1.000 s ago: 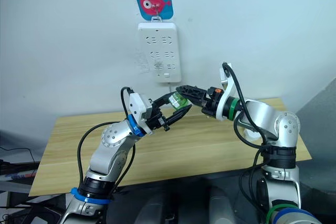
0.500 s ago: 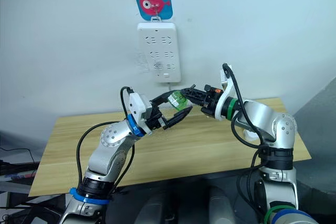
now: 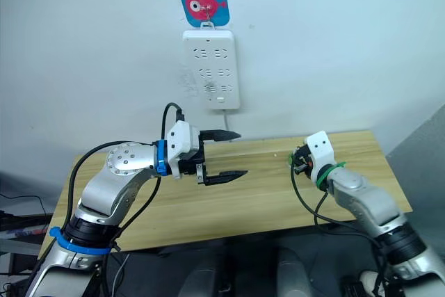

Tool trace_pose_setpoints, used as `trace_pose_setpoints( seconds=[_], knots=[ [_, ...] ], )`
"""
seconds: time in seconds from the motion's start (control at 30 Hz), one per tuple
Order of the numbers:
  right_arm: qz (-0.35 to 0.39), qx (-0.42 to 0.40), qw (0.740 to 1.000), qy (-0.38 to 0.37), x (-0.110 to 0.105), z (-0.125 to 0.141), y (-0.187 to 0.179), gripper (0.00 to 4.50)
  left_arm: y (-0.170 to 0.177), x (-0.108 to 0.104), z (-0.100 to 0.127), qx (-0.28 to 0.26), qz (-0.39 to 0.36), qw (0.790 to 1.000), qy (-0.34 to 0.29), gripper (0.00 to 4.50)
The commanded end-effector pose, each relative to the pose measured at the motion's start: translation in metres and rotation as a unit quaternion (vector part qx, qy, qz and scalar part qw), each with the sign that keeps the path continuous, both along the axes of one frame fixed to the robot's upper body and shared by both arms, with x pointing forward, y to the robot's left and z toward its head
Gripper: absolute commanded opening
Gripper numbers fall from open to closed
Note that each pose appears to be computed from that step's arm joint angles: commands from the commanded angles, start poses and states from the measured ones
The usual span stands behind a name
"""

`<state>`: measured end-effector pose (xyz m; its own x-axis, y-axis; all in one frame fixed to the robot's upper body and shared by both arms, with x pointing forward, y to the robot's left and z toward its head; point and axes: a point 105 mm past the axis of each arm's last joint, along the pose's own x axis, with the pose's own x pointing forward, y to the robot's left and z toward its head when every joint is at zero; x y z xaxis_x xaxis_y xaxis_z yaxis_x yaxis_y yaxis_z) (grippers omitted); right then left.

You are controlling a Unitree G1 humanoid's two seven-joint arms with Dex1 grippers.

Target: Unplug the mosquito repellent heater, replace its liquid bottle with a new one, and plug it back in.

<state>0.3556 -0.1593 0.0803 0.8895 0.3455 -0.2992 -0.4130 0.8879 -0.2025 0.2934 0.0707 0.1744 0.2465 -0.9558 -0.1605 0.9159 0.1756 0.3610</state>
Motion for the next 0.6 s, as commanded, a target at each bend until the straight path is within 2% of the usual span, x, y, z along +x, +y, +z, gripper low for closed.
trace_pose_setpoints(
  seconds=[0.03, 0.23, 0.53, 0.6],
  knots=[
    [-0.011, -0.045, 0.998, -0.052, 0.011, -0.009, -0.008, 0.82, 0.0, -0.002, 0.004, 0.01, -0.015, 1.0, -0.01, 4.5],
    [-0.046, -0.048, 0.997, -0.043, 0.023, -0.04, -0.018, 0.82, 0.003, 0.005, 0.006, 0.003, -0.006, 1.0, -0.015, 4.5],
    [-0.062, -0.023, 0.997, -0.032, 0.032, -0.051, -0.028, 0.82, 0.005, 0.003, 0.003, -0.004, 0.005, 1.0, -0.008, 4.5],
    [-0.061, -0.014, 0.997, -0.036, 0.034, -0.048, -0.026, 1.54, 0.005, 0.005, 0.003, -0.013, 0.013, 1.0, -0.005, 4.5]
  ],
)
